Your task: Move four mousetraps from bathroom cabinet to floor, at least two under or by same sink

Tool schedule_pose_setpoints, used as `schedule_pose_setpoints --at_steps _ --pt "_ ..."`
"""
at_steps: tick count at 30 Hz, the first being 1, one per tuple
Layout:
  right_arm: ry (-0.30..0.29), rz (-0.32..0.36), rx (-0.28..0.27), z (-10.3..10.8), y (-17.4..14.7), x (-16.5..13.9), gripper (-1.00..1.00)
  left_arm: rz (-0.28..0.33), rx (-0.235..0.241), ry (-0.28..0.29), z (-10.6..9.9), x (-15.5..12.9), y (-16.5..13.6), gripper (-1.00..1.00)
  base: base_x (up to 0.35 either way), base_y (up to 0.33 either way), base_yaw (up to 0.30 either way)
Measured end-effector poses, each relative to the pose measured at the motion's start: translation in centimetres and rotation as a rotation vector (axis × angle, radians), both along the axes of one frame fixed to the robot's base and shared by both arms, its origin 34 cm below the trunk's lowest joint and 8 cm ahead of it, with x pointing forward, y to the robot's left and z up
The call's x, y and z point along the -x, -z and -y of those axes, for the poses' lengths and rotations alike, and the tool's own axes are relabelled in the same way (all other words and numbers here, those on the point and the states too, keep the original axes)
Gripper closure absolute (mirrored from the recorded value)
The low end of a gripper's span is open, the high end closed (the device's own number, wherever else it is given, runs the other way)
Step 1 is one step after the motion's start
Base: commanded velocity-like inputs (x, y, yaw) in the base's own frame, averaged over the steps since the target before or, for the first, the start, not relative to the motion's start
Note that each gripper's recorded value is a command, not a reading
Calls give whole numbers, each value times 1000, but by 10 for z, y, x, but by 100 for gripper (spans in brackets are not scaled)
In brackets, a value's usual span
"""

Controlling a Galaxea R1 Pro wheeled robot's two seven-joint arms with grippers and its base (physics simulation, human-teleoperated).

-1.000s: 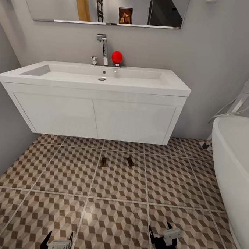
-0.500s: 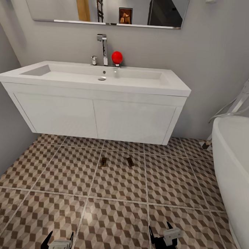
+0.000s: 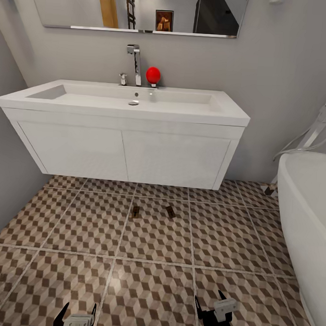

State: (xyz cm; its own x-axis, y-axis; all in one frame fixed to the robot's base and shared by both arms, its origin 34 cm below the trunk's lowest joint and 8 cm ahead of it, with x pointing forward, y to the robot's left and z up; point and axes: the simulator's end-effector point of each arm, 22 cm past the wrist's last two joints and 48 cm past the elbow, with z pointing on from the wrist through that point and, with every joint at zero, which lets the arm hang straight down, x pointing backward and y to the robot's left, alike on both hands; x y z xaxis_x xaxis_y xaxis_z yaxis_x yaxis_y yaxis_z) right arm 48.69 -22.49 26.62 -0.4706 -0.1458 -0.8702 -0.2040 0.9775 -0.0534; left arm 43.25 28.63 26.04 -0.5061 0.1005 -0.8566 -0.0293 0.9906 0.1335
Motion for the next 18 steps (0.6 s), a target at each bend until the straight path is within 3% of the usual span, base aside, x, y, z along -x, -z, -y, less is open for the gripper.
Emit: schedule_pose_setpoints --at_steps 18 --pt "0 17 0 0 -42 -13 -100 16 0 0 0 -14 -41 -100 0 0 0"
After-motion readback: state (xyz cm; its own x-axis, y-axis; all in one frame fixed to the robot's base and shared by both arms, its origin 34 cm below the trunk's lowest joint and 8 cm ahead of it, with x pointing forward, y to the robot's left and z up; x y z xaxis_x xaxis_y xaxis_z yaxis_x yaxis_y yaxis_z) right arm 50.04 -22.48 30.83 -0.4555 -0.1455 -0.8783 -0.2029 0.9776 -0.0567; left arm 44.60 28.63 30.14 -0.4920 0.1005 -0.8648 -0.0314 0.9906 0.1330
